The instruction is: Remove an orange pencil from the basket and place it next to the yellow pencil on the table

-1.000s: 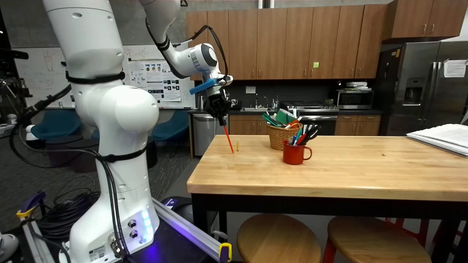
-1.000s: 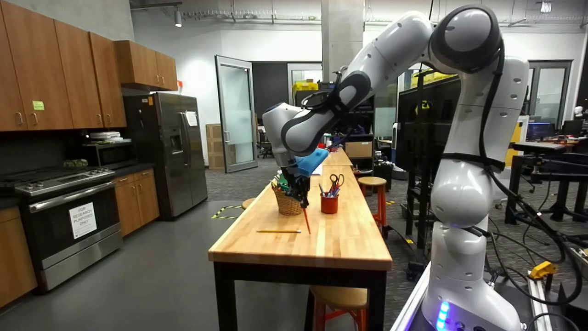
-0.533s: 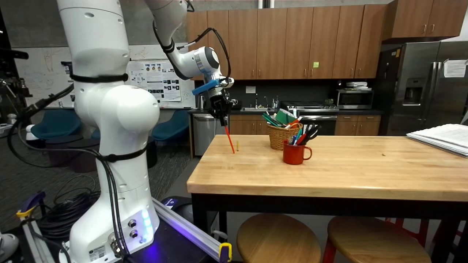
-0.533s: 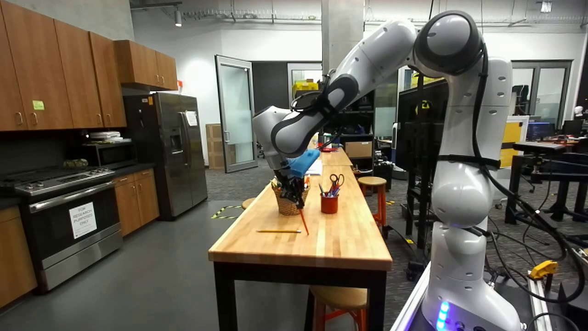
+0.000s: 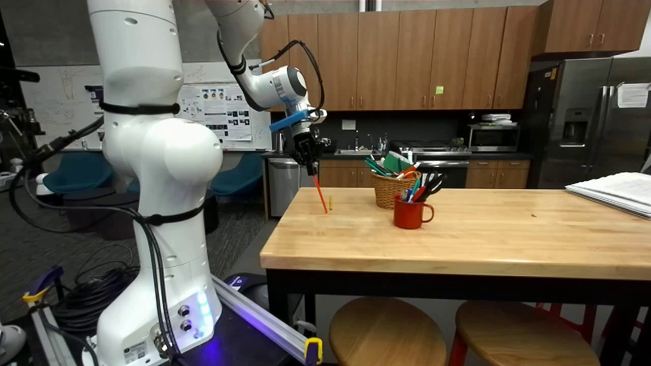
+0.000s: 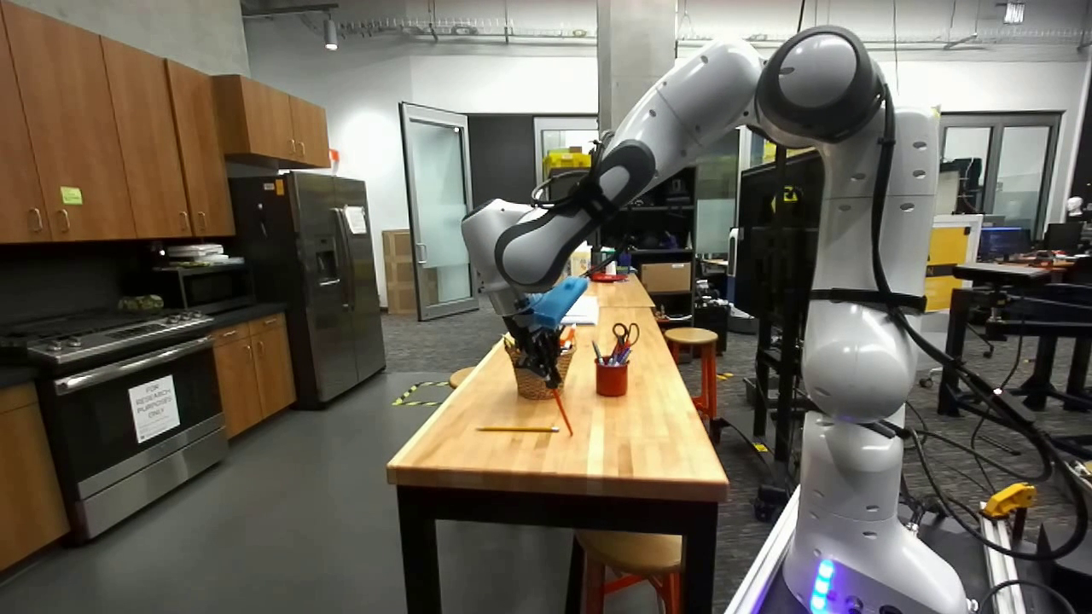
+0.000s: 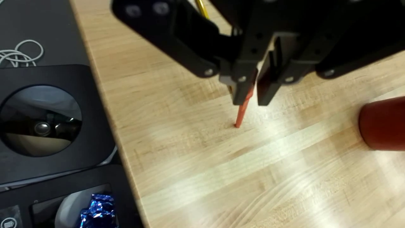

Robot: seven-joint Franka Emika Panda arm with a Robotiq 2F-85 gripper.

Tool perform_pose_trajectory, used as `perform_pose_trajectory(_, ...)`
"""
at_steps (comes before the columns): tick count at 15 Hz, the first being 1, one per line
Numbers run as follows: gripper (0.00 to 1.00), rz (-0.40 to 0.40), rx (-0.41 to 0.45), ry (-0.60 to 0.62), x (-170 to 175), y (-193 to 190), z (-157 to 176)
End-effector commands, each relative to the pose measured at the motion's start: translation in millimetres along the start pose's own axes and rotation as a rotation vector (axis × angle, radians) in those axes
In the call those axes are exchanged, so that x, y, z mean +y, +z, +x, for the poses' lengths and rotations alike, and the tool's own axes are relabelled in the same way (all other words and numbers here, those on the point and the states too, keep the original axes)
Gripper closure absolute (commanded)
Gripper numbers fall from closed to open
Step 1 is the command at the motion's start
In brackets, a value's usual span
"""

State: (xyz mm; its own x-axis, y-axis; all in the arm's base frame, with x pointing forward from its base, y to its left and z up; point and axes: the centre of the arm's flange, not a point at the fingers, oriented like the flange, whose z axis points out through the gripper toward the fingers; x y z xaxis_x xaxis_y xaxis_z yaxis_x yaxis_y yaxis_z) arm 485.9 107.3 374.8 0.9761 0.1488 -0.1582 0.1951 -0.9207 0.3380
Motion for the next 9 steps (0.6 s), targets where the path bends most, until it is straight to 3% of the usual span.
perform_pose_trajectory(1, 0.63, 0.0, -0.018, -0.024, 1, 2, 5)
perform_pose_trajectory(2, 0.9, -0.005, -0.012, -0.024, 0, 3, 4)
perform_pose_trajectory(6, 1.0, 0.005, -0.024, -0.035, -3, 8, 4)
perform_pose_trajectory(8, 1.0, 0.016, -0.036, -0.041, -4, 12, 3)
perform_pose_trajectory(9, 0.74, 0.024, -0.042, -0.047, -4, 14, 3)
